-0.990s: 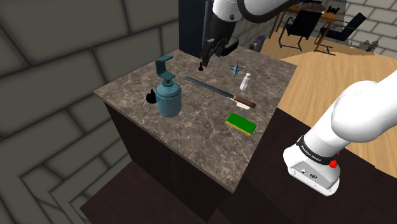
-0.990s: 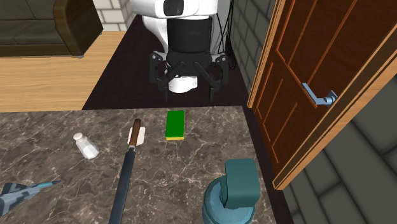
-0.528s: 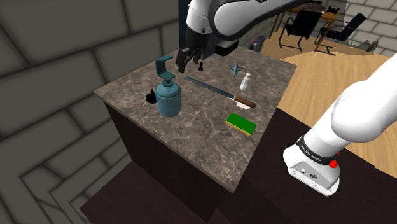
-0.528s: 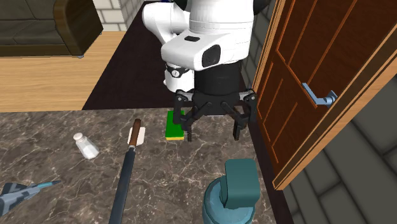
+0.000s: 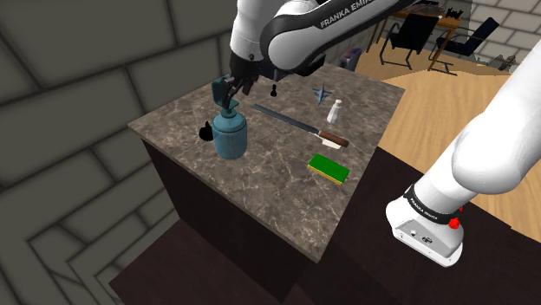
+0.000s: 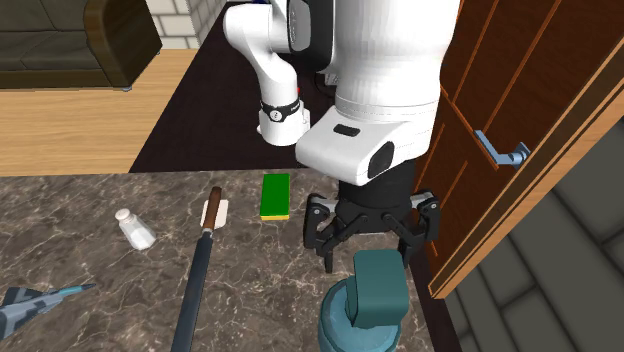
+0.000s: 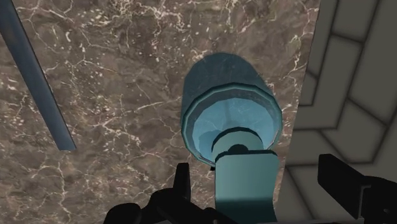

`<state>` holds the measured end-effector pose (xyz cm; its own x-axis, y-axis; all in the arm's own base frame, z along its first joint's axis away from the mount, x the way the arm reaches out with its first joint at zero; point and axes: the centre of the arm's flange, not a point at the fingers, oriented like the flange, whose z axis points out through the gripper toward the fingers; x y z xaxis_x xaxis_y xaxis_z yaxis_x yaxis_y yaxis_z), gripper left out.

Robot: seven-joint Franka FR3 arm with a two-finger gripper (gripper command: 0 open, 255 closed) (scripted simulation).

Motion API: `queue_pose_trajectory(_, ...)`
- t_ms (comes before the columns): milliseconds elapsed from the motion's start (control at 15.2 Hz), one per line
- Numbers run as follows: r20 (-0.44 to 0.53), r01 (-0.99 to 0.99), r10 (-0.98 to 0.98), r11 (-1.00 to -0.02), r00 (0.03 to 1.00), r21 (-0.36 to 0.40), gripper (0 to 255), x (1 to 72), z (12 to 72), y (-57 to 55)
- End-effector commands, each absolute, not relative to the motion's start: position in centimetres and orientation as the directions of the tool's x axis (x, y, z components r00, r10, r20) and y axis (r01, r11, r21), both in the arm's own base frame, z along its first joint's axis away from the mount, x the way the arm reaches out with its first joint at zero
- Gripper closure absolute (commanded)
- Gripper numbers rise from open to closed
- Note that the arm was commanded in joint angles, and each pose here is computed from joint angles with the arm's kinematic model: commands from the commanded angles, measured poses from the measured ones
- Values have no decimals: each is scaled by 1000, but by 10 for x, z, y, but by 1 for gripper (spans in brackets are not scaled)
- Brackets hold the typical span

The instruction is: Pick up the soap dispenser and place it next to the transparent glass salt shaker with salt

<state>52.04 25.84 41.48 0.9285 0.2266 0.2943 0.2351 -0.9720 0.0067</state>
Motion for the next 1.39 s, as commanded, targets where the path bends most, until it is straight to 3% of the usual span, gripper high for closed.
queue_pose_trajectory(0, 295, 235, 227, -972, 928, 6, 0, 523, 403, 260)
queue_pose_trajectory(660, 295, 235, 227, -972, 928, 6, 0, 527, 390, 261)
queue_pose_trajectory(726, 295, 235, 227, -972, 928, 6, 255, 527, 390, 261)
queue_pose_trajectory(1320, 295, 235, 227, -972, 928, 6, 255, 527, 390, 261)
